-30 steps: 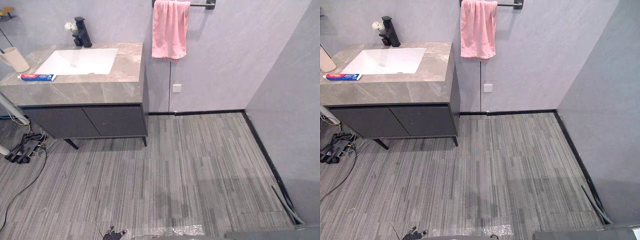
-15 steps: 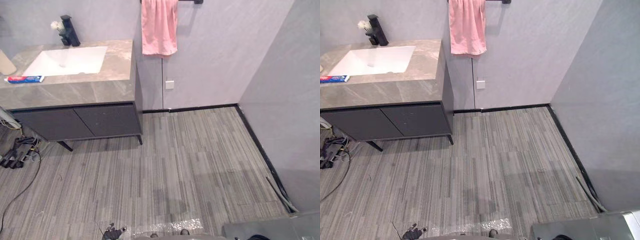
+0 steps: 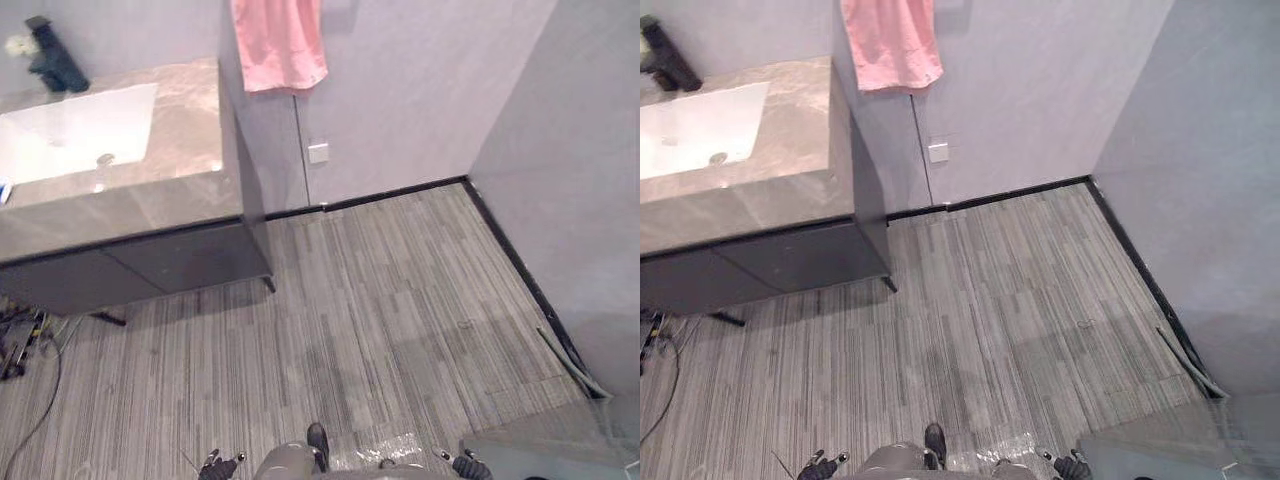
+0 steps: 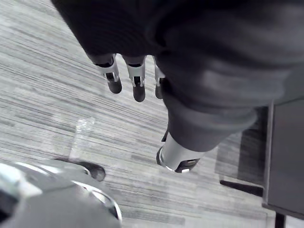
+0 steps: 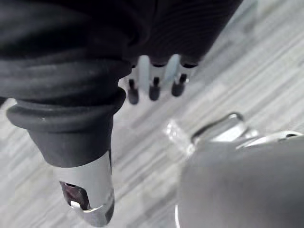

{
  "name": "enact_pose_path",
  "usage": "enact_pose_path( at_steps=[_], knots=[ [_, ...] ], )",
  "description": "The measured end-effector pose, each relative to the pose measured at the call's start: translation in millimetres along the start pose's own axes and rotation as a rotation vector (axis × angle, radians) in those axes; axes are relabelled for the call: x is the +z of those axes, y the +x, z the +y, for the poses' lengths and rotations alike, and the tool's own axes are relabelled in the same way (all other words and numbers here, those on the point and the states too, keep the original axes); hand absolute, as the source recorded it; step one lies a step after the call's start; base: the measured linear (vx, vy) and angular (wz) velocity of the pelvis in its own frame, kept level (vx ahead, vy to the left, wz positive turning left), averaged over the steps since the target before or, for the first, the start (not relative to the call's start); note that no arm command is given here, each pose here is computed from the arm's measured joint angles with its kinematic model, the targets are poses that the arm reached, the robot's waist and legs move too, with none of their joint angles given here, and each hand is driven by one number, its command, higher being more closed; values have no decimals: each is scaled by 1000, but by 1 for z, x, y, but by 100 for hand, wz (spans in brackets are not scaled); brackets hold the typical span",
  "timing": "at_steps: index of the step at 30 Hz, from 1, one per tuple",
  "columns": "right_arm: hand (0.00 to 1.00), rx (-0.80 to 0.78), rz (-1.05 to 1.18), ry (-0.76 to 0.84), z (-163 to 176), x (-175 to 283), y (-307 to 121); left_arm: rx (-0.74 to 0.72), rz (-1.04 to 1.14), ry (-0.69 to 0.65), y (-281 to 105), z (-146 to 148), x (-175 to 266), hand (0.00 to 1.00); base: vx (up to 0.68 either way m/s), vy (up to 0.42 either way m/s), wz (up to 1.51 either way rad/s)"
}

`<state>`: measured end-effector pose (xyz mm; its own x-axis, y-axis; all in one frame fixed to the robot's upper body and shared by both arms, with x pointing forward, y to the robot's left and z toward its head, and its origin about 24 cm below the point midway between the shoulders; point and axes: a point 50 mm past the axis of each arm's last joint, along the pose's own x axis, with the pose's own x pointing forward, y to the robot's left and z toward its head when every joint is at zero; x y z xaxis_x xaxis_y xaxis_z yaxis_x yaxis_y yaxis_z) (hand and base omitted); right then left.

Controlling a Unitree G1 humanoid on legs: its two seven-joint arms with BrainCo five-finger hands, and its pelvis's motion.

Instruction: Organize washtable

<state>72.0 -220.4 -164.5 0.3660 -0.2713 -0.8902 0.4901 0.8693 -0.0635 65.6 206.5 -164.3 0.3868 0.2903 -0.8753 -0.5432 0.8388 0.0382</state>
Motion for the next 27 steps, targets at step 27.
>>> enact_pose_path(
  at_steps=[27],
  knots=[
    [0,178,-740,-78,46,140,-49,-360,-648,1,-51,-116,127,0,296,-100,33]
  ],
)
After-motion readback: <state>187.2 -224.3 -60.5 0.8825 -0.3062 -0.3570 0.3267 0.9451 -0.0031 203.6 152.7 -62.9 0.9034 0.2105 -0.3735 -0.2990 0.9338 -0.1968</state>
